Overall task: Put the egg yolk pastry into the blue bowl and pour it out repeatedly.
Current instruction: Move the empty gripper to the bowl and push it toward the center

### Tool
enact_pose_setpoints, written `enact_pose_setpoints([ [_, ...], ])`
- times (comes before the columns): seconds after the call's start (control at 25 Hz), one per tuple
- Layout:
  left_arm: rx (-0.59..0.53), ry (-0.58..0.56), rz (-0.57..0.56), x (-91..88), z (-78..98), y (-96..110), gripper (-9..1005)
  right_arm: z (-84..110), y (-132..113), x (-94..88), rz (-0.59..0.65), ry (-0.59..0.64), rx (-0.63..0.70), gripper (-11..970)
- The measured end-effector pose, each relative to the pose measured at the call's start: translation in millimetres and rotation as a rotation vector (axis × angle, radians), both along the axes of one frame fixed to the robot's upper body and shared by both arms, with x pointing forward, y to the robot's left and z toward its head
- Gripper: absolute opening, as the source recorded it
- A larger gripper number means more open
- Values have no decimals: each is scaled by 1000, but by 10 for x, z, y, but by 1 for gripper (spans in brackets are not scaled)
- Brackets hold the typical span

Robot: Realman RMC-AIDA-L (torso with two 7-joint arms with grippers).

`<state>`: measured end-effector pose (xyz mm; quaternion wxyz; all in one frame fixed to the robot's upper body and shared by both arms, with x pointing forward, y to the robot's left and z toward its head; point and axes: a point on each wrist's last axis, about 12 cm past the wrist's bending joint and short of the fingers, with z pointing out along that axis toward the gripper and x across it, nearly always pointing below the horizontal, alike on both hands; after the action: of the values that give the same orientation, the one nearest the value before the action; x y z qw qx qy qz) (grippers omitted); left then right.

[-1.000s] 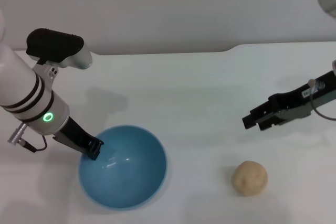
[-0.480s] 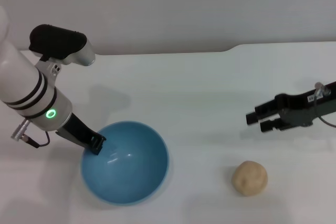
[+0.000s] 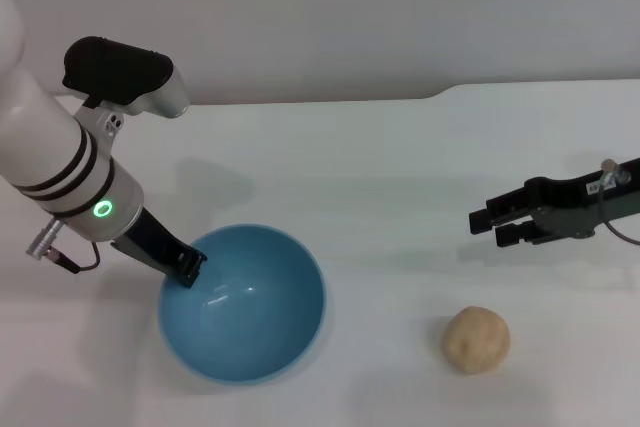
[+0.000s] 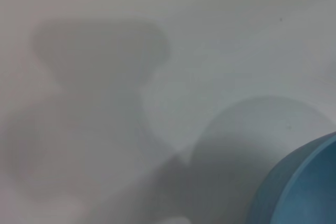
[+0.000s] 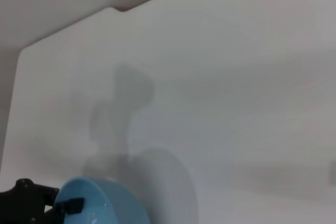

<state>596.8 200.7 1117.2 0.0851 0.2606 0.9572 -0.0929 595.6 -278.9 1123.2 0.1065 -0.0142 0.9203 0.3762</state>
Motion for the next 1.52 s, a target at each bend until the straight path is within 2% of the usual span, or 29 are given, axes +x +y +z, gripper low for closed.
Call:
enact_pose_setpoints([
  [0.24,-2,-1,4,8,9,-7,-3,74,-52,34,-27,-11,22,467],
  [0.44,-6,-5,8,22,25,-21,-3,67,-32,-36,8,63,76,466],
  [0.68,-8,-10,6,34,37,-34,-3,44,13,-140,-3,86,232,467],
  [0.92,-8,-11,7,35,38,-34,-3,44,-116,-210,-67,79,337,466],
  [1.2,-8,-14,3,41,45,-41,-3,51,-122,-226,-86,101,367,466],
  [1.28,-7,-15,1,41,44,-43,-3,53,-97,-230,-89,140,367,466],
  [1.4,-7,-15,0,40,44,-47,-3,83,27,-231,-19,235,328,467],
  [1.52,-6,-11,-2,37,34,-52,-2,130,179,-202,107,289,213,467],
])
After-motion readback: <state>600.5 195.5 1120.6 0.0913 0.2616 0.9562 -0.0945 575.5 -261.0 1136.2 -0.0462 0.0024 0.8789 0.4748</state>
